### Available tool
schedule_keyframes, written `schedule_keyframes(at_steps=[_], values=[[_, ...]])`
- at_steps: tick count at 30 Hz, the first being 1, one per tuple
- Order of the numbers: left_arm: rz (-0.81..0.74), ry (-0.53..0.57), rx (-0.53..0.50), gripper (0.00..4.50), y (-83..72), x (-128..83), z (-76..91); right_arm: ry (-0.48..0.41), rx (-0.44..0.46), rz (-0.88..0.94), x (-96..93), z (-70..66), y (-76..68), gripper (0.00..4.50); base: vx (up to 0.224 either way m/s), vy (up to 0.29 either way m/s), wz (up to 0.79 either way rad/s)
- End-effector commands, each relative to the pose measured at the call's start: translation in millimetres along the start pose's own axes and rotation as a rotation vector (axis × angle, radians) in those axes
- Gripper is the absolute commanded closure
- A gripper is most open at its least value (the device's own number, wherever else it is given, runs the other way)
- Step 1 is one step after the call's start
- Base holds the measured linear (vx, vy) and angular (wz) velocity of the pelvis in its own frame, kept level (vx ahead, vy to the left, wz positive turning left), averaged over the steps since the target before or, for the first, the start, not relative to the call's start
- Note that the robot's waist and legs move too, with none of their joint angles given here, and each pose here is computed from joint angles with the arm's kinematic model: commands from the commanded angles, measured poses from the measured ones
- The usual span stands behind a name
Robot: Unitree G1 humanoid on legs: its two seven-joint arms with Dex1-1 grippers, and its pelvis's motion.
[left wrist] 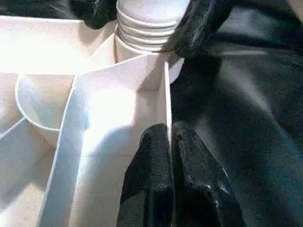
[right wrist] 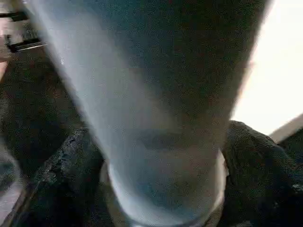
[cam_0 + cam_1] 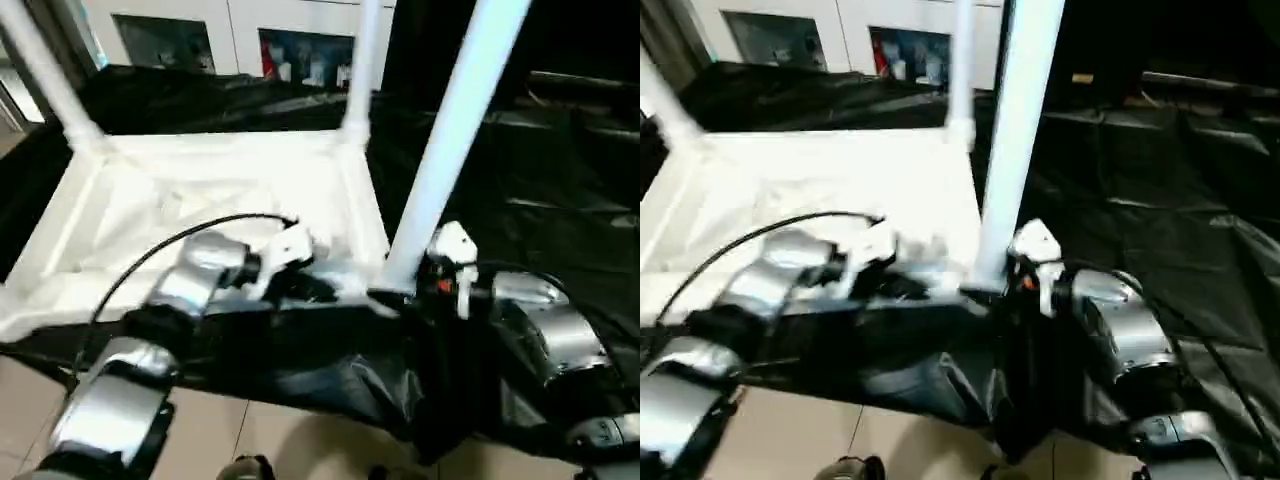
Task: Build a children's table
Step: Rotate leg to tighten
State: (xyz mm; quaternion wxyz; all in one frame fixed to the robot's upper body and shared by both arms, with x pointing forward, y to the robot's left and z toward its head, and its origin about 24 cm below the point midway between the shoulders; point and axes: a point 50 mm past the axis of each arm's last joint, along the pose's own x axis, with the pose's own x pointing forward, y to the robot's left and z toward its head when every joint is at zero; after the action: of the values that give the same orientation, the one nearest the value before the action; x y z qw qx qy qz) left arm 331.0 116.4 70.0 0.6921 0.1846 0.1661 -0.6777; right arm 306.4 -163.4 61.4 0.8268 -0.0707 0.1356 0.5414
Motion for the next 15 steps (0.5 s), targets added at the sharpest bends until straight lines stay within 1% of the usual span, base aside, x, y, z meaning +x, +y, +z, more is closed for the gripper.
schedule_keyframes(at_steps=[1,3,6,7,8,10,12,13,15], values=[[-0.062,-0.053,0.004,4.50,-5.6,6,4.2,0.023,-0.001,0.045,-1.1,-1.5,3.2,0.60,0.000,0.000,0.00],[-0.054,-0.050,0.005,4.50,-5.1,5,3.4,0.028,0.002,0.042,-0.4,-1.8,2.3,0.85,0.000,0.000,0.00],[-0.052,-0.053,0.005,4.50,-5.6,6,3.1,0.024,0.020,0.042,1.3,-1.9,2.6,0.98,0.000,0.000,0.00],[-0.053,-0.054,0.005,4.50,-5.8,6,3.1,0.023,0.024,0.041,1.6,-2.0,2.9,1.23,0.000,0.000,0.00],[-0.053,-0.054,0.005,4.50,-5.8,6,3.1,0.023,0.024,0.041,1.6,-2.0,2.9,1.31,0.000,0.000,0.00],[-0.051,-0.049,0.010,4.50,-6.6,8,2.9,0.026,0.034,0.030,3.0,-4.9,4.3,1.34,0.000,0.000,0.00],[-0.001,-0.039,0.012,4.50,-4.1,12,3.0,0.030,0.060,-0.046,6.9,-11.7,3.6,1.57,0.000,0.000,0.00],[-0.001,-0.039,0.012,4.50,-4.1,12,3.0,0.030,0.060,-0.046,6.9,-11.7,3.6,1.62,0.000,0.000,0.00],[0.099,-0.018,-0.005,4.50,2.6,17,2.7,0.036,0.084,-0.155,12.2,-18.6,1.2,1.65,0.000,0.000,0.00]])
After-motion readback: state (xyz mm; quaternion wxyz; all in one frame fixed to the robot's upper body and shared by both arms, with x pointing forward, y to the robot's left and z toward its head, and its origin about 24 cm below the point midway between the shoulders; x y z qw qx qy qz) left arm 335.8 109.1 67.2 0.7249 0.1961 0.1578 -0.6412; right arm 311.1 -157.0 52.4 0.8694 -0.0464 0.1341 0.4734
